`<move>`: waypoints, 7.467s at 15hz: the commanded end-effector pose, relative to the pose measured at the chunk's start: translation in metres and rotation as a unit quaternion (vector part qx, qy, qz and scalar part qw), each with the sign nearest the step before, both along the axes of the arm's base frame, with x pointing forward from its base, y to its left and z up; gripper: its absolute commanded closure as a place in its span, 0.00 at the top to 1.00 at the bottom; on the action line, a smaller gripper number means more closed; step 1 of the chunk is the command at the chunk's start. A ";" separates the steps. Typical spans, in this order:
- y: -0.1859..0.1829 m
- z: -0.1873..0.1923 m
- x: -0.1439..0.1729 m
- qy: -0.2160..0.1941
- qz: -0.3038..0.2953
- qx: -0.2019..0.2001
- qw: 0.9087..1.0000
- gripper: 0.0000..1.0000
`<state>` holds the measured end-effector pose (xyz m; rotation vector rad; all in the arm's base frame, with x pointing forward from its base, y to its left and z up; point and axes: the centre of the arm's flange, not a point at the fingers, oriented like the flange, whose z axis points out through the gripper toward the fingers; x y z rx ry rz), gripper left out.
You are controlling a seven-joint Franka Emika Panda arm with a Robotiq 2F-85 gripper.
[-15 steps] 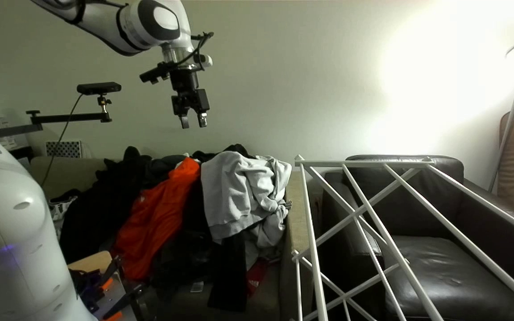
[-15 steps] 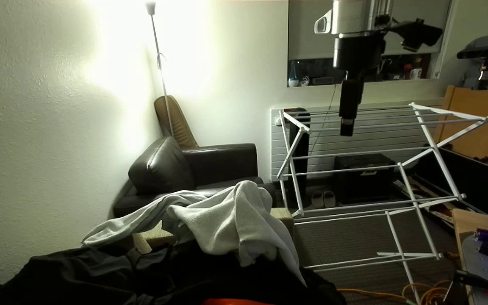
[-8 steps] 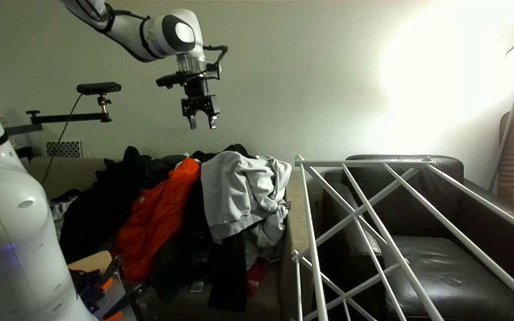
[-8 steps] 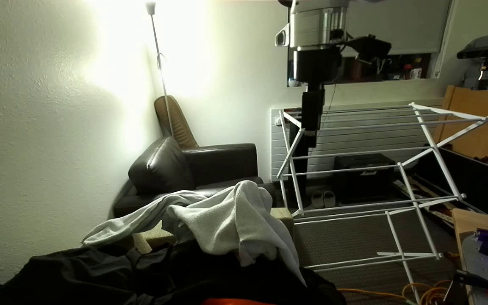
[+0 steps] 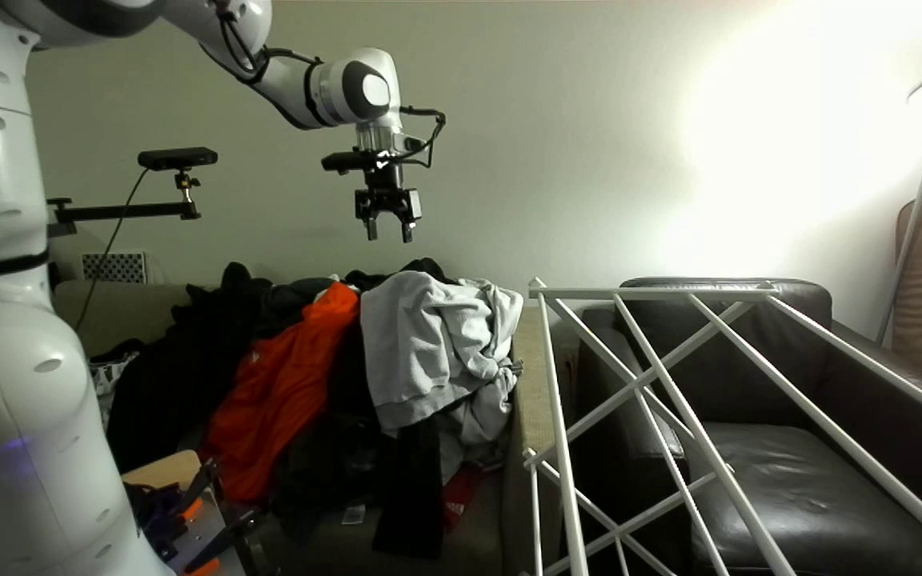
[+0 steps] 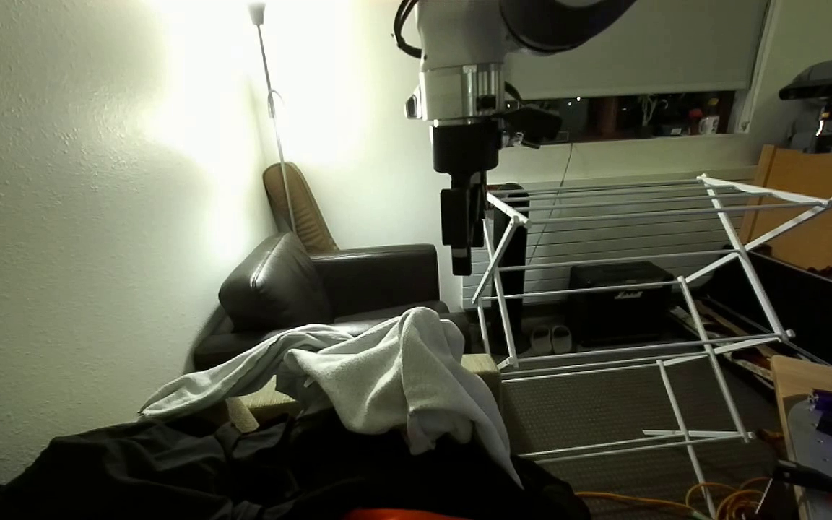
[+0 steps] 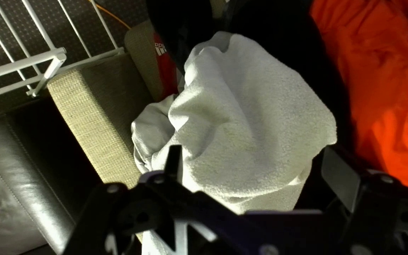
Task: Put the white jersey on the cloth hanger
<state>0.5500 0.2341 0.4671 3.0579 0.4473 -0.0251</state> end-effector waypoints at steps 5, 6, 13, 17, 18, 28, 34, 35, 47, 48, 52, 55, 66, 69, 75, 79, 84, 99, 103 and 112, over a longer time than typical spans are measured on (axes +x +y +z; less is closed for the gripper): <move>0.034 -0.027 0.046 0.003 0.048 0.012 0.999 1.00; 0.036 -0.032 0.049 0.003 0.054 0.011 0.998 1.00; 0.033 -0.059 0.069 -0.002 0.116 -0.013 0.993 1.00; 0.023 -0.073 0.081 -0.003 0.157 -0.022 0.987 1.00; 0.022 -0.076 0.083 -0.004 0.166 -0.021 0.986 1.00; 0.032 -0.110 0.074 0.026 0.219 0.017 0.975 1.00; 0.030 -0.119 0.070 0.037 0.230 0.022 0.972 1.00; 0.029 -0.120 0.070 0.038 0.231 0.023 0.972 1.00; 0.030 -0.129 0.067 0.047 0.246 0.025 0.968 0.34; 0.031 -0.129 0.067 0.047 0.246 0.025 0.968 0.28; 0.032 -0.130 0.063 0.050 0.243 0.022 0.968 0.06; 0.030 -0.130 0.057 0.054 0.240 0.019 0.969 0.04; -0.010 -0.055 0.033 0.036 0.221 0.004 0.975 0.06; -0.027 -0.033 0.024 0.028 0.208 0.001 0.978 0.06; -0.054 0.000 0.013 0.019 0.177 0.000 0.984 0.06; -0.070 0.022 0.012 0.016 0.153 0.001 0.988 0.06; -0.091 0.053 0.011 0.002 0.131 -0.002 0.991 0.06; -0.149 0.122 0.027 -0.039 0.058 -0.007 0.998 0.06; -0.169 0.129 0.036 -0.049 0.021 -0.013 0.999 0.06; -0.205 0.156 0.058 -0.056 -0.051 -0.009 0.997 0.06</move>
